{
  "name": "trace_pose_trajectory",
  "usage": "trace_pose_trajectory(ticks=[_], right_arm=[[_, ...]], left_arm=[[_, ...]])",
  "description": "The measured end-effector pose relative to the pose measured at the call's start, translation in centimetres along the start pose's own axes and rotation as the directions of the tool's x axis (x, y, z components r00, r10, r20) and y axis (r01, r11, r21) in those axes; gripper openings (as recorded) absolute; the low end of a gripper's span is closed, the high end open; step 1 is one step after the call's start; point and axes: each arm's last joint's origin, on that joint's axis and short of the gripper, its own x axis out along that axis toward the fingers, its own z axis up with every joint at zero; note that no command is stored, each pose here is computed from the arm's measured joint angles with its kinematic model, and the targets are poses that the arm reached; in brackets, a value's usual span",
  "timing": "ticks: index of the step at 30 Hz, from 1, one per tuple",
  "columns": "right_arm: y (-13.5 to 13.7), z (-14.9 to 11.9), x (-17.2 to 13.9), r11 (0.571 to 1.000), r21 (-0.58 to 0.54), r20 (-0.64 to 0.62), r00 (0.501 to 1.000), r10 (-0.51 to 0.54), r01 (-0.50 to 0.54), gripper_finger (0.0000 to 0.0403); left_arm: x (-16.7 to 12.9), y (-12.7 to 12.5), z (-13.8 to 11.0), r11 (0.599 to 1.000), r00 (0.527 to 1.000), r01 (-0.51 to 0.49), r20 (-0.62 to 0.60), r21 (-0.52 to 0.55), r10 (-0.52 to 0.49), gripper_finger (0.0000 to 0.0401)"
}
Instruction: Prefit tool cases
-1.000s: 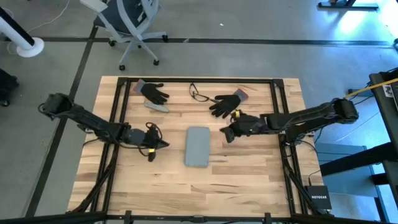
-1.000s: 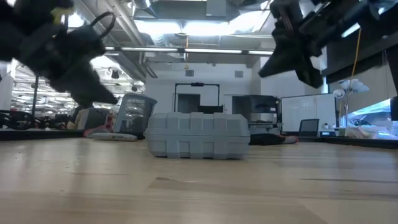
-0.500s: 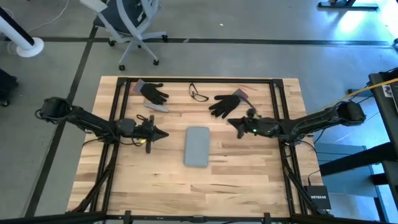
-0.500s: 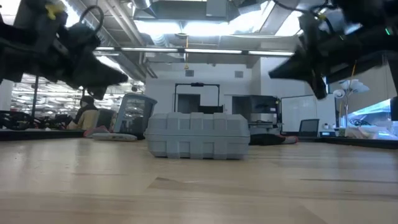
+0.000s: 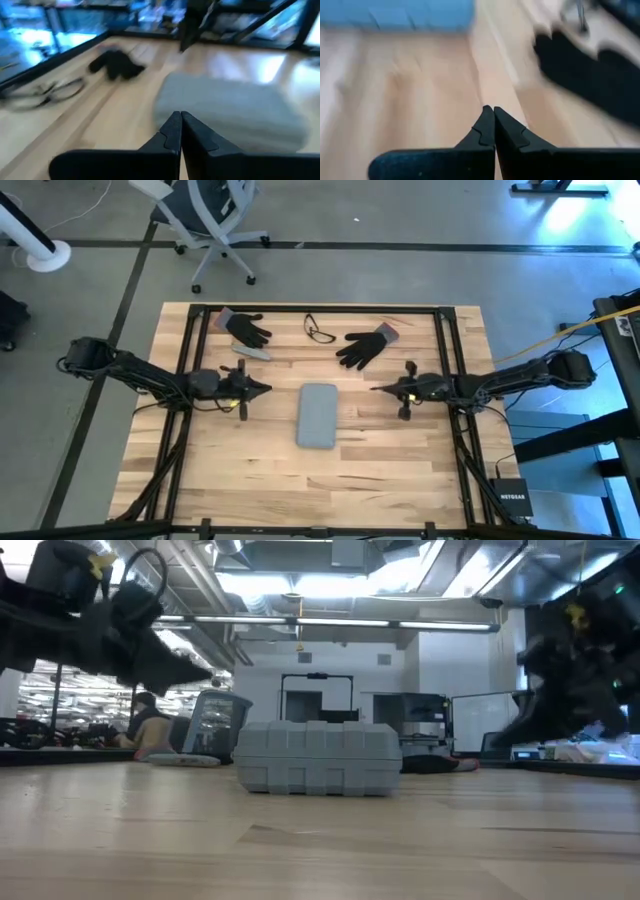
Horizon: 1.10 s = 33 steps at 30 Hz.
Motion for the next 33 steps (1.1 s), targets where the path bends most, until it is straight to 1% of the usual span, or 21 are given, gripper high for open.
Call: trace_pose_trajectory(ticks=[3,5,6,7,8,10,11,12,14,15,16,18,19,21,23,25,29,33], right_arm=[[-0.5,-0.6,0.1,0.999,0.037,-0.067,0.997,-0.036,0.039,0.0001],[-0.7,-0.6,0.1,0.997,0.033,-0.067,0.995,-0.071,0.074,0.0001],[-0.8,-0.6,0.1,0.995,0.035,-0.07,0.994,-0.089,0.092,0.0001],[-0.8,-0.7,0.1,0.995,0.035,-0.072,0.993,-0.095,0.097,0.0001],[-0.8,-0.7,0.1,0.995,0.035,-0.074,0.993,-0.095,0.098,0.0001],[-0.8,-0.7,0.1,0.995,0.034,-0.077,0.993,-0.091,0.094,0.0001],[-0.8,-0.7,0.1,0.995,0.035,-0.077,0.993,-0.086,0.088,0.0001],[-0.8,-0.7,0.1,0.996,0.035,-0.078,0.993,-0.083,0.086,0.0001],[-0.8,-0.7,0.1,0.996,0.035,-0.078,0.994,-0.083,0.086,0.0001],[-0.8,-0.7,0.1,0.996,0.035,-0.078,0.993,-0.083,0.086,0.0001],[-0.8,-0.7,0.1,0.996,0.035,-0.078,0.994,-0.083,0.086,0.0001],[-0.8,-0.7,-0.1,0.996,0.034,-0.08,0.993,-0.082,0.085,0.0001],[-0.9,-0.7,-0.3,0.996,0.037,-0.07,0.994,-0.082,0.085,0.0001],[-1.0,-0.1,-1.1,0.995,0.056,-0.003,0.997,-0.083,0.083,0.0001],[-1.1,0.2,-1.9,0.995,0.071,0.048,0.996,-0.076,0.073,0.0001],[-1.3,0.9,-2.5,0.994,0.091,0.138,0.988,-0.077,0.065,0.0001],[-1.5,1.9,-3.7,0.99,0.126,0.285,0.954,-0.091,0.057,0.0001],[-1.7,2.4,-4.6,0.988,0.148,0.376,0.921,-0.102,0.049,0.0001]], left_arm=[[0.0,0.3,-0.8,0.996,0.993,-0.091,-0.072,0.025,0.093,0.0],[-0.1,0.5,-1.5,0.992,0.982,-0.117,-0.145,0.049,0.123,0.0],[-0.2,0.5,-1.9,0.992,0.974,-0.123,-0.187,0.024,0.125,0.0],[-0.4,0.4,-2.5,0.99,0.964,-0.124,-0.245,-0.073,0.103,0.0],[-0.6,0.2,-3.1,0.973,0.948,-0.133,-0.309,-0.188,0.07,0.0],[-0.9,0.0,-4.0,0.911,0.916,-0.185,-0.4,-0.37,0.023,0.0001],[-1.1,-0.1,-4.3,0.876,0.9,-0.225,-0.436,-0.427,0.019,0.0001],[-1.2,-0.1,-4.6,0.851,0.887,-0.259,-0.462,-0.457,0.021,0.0001],[-1.4,-0.1,-4.8,0.816,0.868,-0.308,-0.495,-0.49,0.031,0.0001],[-1.4,-0.1,-4.9,0.815,0.861,-0.318,-0.508,-0.484,0.034,0.0001],[-1.5,-0.1,-5.0,0.825,0.854,-0.317,-0.519,-0.468,0.033,0.0001],[-1.6,-0.1,-5.2,0.868,0.847,-0.283,-0.532,-0.408,0.026,0.0001],[-1.7,-0.1,-5.0,0.893,0.852,-0.246,-0.523,-0.376,0.014,0.0001],[-2.1,-0.1,-4.5,0.939,0.868,-0.175,-0.497,-0.296,0.005,0.0001],[-2.3,-0.1,-3.5,0.962,0.904,-0.103,-0.427,-0.253,-0.015,0.0001],[-2.7,-0.1,-2.3,0.971,0.94,-0.055,-0.34,-0.233,-0.029,0.0001],[-3.7,0.0,-0.5,0.972,0.982,0.008,-0.18,-0.235,-0.051,0.0001],[-4.6,0.1,0.9,0.963,0.997,0.053,-0.041,-0.264,-0.066,0.0001]])
